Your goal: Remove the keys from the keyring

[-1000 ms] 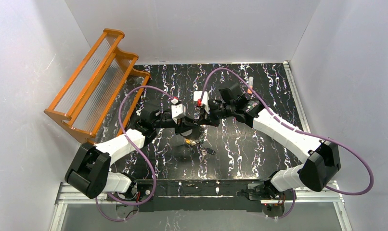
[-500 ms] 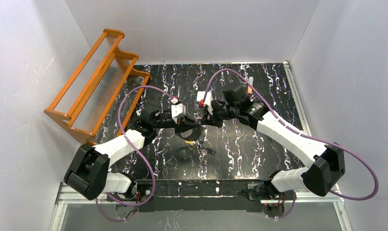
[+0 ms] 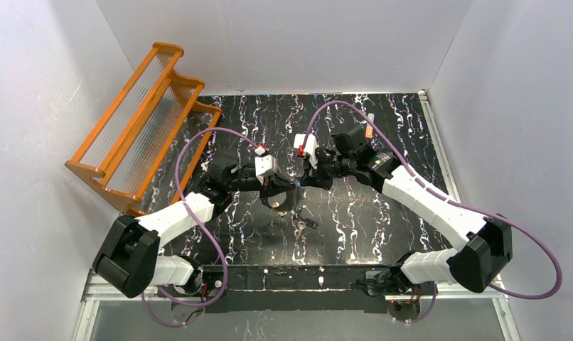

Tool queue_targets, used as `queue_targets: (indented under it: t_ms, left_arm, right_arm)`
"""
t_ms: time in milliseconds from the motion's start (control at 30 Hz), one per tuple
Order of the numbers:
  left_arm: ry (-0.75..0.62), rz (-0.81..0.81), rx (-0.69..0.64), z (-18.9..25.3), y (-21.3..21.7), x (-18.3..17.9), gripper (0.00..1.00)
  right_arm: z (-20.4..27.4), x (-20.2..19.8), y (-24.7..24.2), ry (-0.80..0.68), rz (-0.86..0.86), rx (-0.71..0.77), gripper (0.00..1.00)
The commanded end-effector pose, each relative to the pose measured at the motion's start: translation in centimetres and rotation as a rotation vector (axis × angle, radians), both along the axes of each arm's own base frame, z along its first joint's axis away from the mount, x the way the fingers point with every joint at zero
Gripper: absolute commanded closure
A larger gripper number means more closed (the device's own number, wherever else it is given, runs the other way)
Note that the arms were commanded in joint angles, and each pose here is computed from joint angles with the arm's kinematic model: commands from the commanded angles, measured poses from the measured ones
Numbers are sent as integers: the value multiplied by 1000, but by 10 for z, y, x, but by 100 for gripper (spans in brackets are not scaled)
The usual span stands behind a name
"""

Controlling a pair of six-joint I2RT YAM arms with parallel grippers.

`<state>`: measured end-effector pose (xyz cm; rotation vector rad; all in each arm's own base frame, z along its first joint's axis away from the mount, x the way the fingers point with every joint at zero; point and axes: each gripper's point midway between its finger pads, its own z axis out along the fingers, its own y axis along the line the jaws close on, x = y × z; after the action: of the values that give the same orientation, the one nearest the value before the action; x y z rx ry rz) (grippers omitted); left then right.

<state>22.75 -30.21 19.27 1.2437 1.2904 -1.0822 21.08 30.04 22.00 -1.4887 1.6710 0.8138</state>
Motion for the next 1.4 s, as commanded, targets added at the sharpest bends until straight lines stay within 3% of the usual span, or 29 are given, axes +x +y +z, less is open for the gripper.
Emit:
queue_targets:
  t_ms: [0,467,833,1367]
  left_arm:
    - [-36,23,-9,17,0,0,100]
    - [25,332,141,12,12,39,100]
    - [5,365,119,23,6,34,100]
    - [-26,336,144,19,4,27,100]
  right_arm:
    - [17,5,-2,-5,-40,13,99]
    - [22,-12,5,251,-130,-16,99]
    - [15,-16,20,382,-146,-15,99]
    - [24,-5,30,388,-167,-9,99]
